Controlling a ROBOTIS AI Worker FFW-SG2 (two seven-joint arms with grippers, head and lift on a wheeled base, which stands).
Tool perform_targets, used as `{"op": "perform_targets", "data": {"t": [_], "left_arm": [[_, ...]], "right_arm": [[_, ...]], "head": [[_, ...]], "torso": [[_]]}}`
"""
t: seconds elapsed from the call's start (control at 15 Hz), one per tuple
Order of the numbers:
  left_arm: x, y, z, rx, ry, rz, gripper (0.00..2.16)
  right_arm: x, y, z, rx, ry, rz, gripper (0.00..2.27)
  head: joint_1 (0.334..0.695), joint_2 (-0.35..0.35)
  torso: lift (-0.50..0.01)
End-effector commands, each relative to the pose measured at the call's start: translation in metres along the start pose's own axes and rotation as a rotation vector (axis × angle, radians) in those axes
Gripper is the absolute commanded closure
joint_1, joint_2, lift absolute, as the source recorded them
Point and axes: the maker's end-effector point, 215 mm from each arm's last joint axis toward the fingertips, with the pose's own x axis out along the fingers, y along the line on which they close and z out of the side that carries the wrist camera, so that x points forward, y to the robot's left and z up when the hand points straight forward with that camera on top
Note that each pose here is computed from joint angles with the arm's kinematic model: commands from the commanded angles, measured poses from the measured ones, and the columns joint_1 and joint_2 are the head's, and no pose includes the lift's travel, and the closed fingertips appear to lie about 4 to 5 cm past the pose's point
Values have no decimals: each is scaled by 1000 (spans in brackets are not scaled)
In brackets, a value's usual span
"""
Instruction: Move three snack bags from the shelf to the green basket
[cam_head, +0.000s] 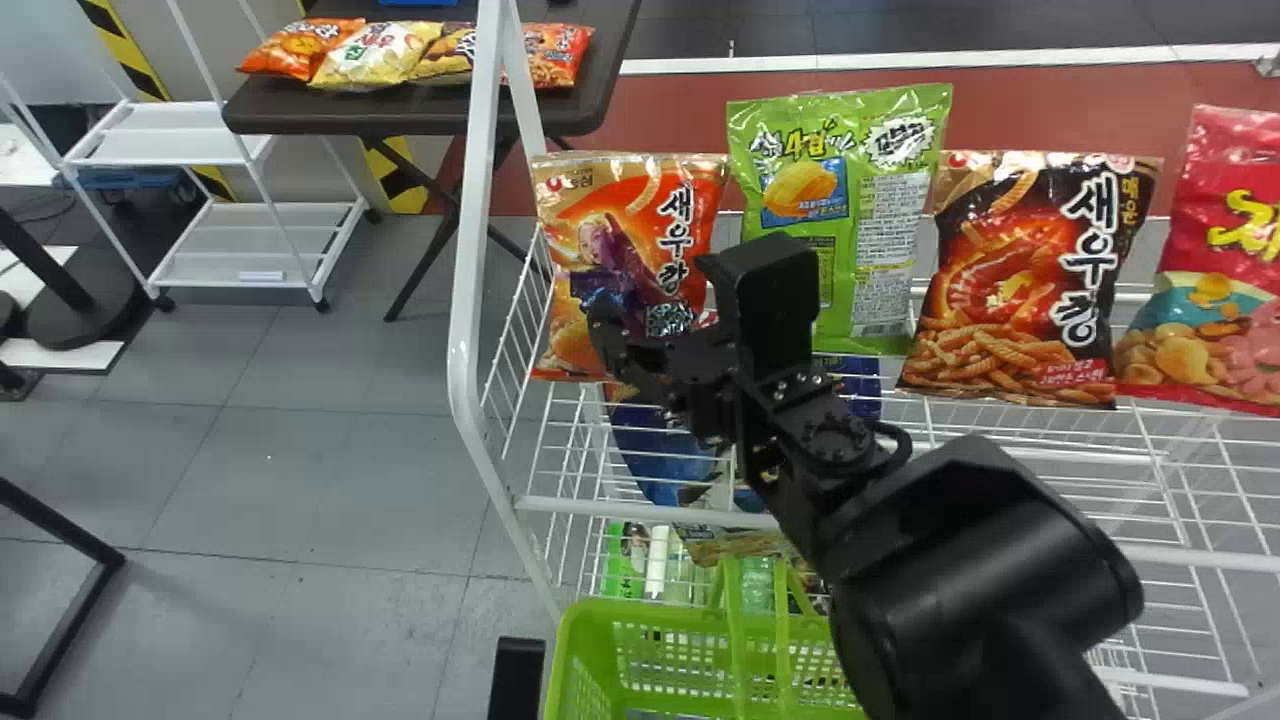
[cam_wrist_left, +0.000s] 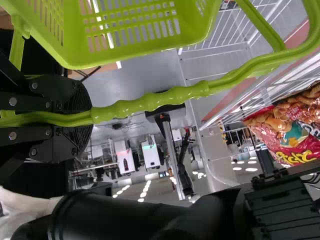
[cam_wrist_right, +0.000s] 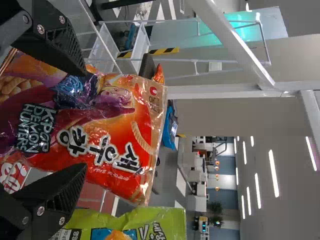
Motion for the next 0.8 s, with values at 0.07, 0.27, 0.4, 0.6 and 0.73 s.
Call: {"op": "perform_targets", "data": {"t": [0.07, 0.27, 0.4, 0.6, 0.73], "left_arm": [[0, 1, 4, 2, -2, -2, 2115], [-1, 3, 9, 8, -7, 0, 2115], [0, 2, 13, 15, -8, -2, 2115], [0, 3, 13, 17, -4, 3, 2115], [0, 3, 14, 19, -4, 4, 2115]], "right_arm": [[16, -2, -11, 8, 50, 36, 660], [15, 7, -22, -4, 92, 92, 2226], [6, 18, -2, -35, 35, 104, 2246], [-10, 23, 18, -129, -15, 74, 2246], [-29, 16, 24, -134, -15, 58, 2246]], "head": [[695, 129], [695, 140], [695, 149], [695, 161], [695, 163]], "torso": [[-49], [-49], [-49], [-49], [-49]]}}
